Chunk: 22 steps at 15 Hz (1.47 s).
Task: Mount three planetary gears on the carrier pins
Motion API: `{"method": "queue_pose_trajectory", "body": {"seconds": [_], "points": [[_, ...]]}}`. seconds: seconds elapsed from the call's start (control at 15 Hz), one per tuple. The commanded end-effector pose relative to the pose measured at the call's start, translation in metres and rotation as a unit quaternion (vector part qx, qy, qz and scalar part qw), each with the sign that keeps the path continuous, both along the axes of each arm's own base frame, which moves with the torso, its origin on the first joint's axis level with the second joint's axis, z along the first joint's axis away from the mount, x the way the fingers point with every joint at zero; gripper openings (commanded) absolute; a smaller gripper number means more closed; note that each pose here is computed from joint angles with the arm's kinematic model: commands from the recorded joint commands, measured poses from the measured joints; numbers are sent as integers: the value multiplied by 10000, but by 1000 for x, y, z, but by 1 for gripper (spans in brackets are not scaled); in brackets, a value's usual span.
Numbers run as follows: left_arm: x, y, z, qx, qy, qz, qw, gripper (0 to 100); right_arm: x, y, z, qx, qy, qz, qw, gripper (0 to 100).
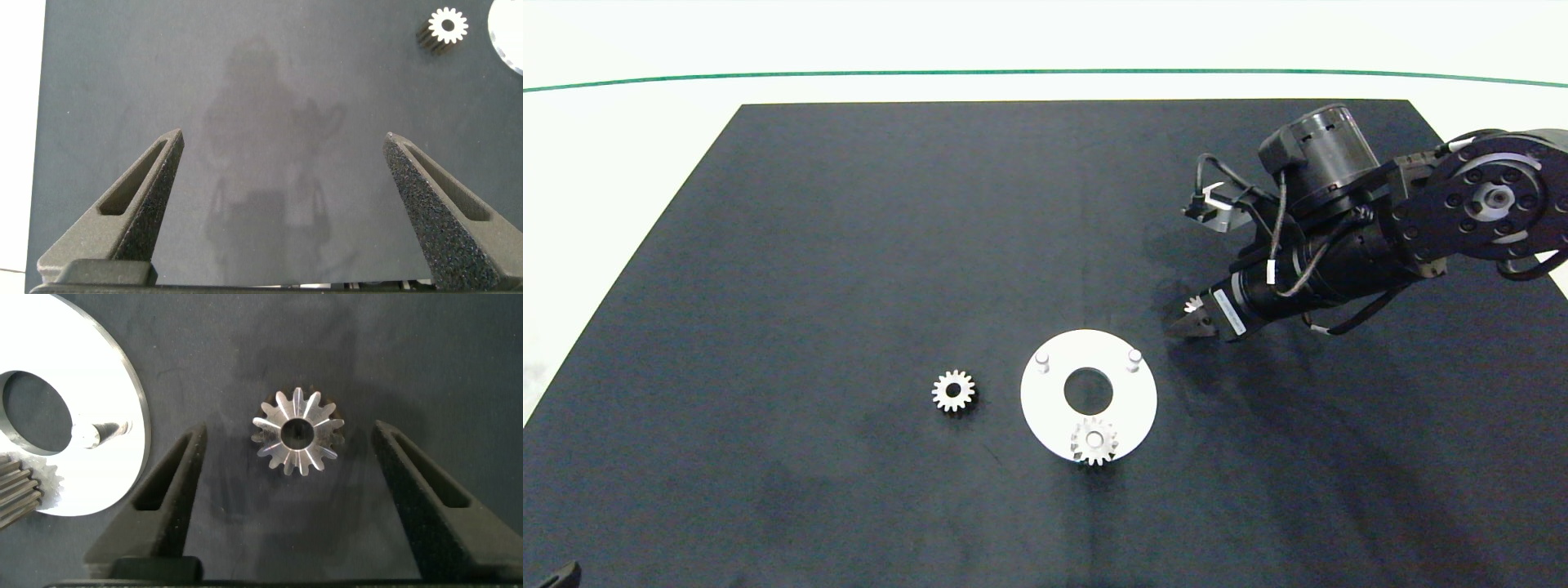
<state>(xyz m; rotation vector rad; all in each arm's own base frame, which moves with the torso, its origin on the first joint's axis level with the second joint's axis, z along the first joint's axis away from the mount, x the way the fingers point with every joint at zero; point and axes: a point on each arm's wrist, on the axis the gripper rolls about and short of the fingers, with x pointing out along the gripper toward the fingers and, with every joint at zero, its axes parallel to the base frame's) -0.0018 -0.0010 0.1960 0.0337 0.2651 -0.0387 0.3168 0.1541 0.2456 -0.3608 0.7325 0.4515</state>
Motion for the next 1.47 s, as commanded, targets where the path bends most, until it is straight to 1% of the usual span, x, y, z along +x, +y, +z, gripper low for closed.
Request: {"method": "queue_pose_trajectory", "body": {"seconds": [0.07, 0.4, 1.0, 1.47], "points": [[-1, 0, -1, 0, -3, 6, 10000, 100, 3, 0, -4, -27, 53, -9, 10000, 74], [-1, 0, 0, 1, -18, -2, 10000, 100, 6, 1, -2, -22, 6, -12, 10000, 63], [-1, 0, 0, 0, -3, -17, 10000, 100, 10, 3, -8, -54, 84, 1, 10000, 45], [0, 0, 2, 1, -26, -10, 10000, 100, 10, 4, -6, -39, 40, 4, 10000, 30]]}}
